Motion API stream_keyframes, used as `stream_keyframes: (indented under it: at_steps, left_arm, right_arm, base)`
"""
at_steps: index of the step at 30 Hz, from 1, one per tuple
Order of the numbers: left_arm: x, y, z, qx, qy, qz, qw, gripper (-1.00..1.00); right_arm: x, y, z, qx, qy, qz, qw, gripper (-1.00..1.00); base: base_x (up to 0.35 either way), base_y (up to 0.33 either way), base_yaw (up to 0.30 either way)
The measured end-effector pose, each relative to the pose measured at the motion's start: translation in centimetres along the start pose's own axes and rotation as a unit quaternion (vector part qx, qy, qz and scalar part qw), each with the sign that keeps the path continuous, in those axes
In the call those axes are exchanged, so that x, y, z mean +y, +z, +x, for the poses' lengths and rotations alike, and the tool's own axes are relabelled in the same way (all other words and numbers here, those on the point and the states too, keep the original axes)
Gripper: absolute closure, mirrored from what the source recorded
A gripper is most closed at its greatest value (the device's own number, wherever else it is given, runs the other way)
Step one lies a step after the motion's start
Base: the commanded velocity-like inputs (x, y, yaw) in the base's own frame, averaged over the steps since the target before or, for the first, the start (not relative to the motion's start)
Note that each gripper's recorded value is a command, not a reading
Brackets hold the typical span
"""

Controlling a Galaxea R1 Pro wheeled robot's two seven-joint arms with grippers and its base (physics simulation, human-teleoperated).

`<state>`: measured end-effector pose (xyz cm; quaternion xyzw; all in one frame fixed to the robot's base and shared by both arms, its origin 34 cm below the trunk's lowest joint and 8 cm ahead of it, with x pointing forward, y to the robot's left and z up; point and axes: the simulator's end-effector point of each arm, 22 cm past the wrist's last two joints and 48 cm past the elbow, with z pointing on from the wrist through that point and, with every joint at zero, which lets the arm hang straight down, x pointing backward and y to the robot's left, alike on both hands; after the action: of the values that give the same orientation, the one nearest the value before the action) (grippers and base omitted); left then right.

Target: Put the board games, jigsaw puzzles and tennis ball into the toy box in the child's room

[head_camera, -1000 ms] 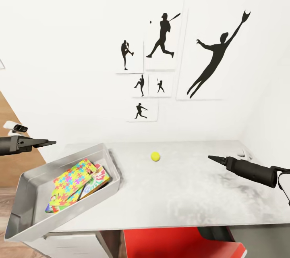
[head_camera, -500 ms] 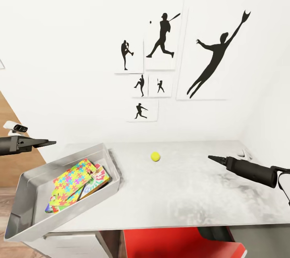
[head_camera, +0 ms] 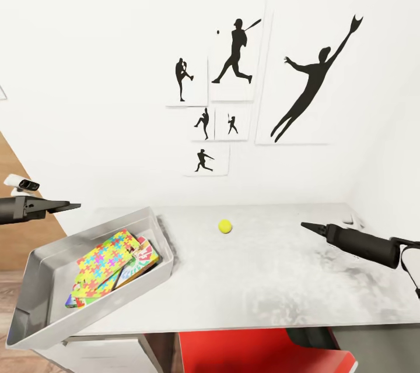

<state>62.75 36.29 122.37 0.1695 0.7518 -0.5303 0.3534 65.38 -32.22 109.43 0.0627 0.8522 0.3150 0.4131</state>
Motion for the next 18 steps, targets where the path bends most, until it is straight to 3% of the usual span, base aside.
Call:
stream_keyframes:
  at_steps: [3, 8, 13, 18]
  left_arm:
    - [0.0, 0.0, -0.1, -0.001, 0.001, 0.000, 1.0000, -1.00]
    - [-0.1, -0.1, -0.3, -0.002, 0.004, -0.001, 1.0000, -1.00]
    - [-0.1, -0.1, -0.5, -0.002, 0.006, -0.001, 1.0000, -1.00]
    - [-0.2, -0.1, -0.6, -0.003, -0.003, 0.000, 1.0000, -1.00]
  right_arm:
    - [0.2, 0.4, -1.5, -0.011, -0.006, 0.011, 0.9999, -1.00]
    - [2.0, 3.4, -3.3, -0.018, -0.018, 0.039, 0.9989, -1.00]
    - [4.2, 8.1, -4.0, 0.002, -0.018, 0.074, 0.9971, -1.00]
    - [6.1, 13.6, -3.2, 0.044, 0.007, 0.112, 0.9927, -1.00]
  base:
    - [0.000, 0.000, 0.000]
    - [0.000, 0.000, 0.000]
    - [0.000, 0.000, 0.000]
    - [0.000, 0.000, 0.000]
